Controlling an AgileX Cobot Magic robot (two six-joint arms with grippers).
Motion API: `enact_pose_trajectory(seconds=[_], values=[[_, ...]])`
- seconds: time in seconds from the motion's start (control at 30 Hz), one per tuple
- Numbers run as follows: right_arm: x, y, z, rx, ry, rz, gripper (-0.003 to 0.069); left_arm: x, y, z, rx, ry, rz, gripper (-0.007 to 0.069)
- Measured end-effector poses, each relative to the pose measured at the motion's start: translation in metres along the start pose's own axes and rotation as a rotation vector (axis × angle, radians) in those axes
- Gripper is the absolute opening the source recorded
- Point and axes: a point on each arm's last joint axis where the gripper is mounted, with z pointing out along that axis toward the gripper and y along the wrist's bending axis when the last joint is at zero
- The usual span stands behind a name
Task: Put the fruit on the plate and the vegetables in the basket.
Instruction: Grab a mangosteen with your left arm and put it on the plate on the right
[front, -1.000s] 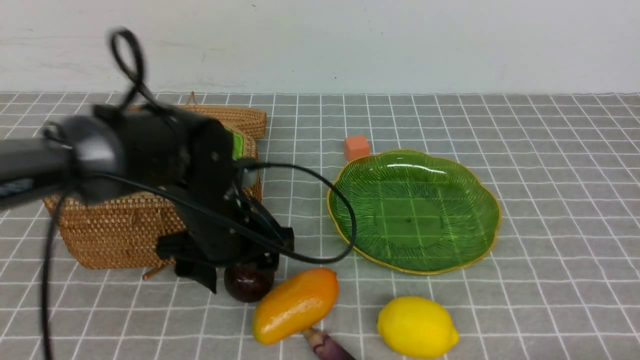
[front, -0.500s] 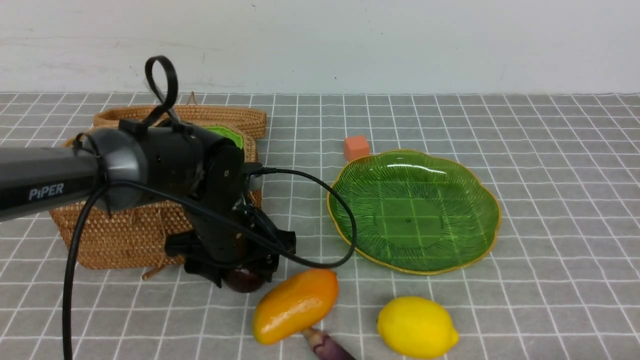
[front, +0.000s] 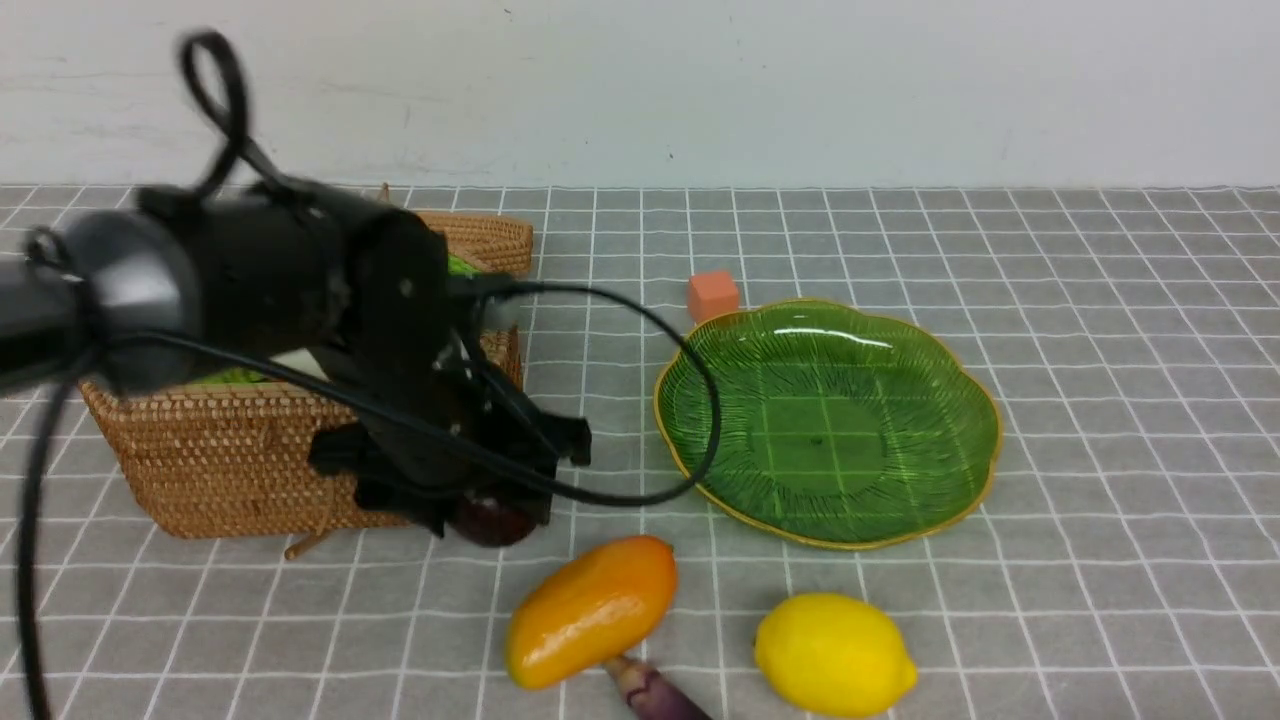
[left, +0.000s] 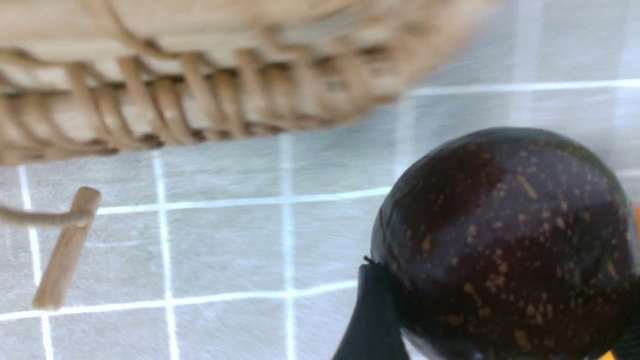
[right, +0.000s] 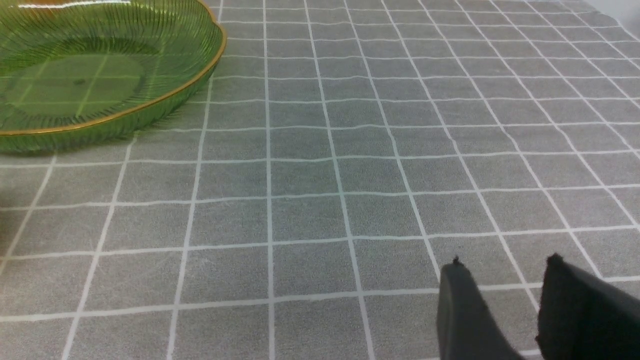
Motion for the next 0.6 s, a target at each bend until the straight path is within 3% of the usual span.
enact_pose_trajectory(seconds=[0.1,0.23,0.33,0.6], values=[[0.000,0.000,0.000,0.000,0.000,0.000,0.0241,-0.006,-0.009,-0.014,0.067,0.001,0.010,0.0528],[0.000,0.000,0.000,0.000,0.000,0.000,0.0241,-0.025,-0.036,-0.030,0.244,-0.051,0.022,0.0528],[0.000,0.000,0.000,0.000,0.000,0.000,0.0241,-0.038,-0.057,-0.027,0.302,-0.111,0.046,0.0528],[0.000,0.000,0.000,0.000,0.000,0.000,0.0241,-0.056,-0.122,0.043,0.319,-0.129,0.112,0.0528]])
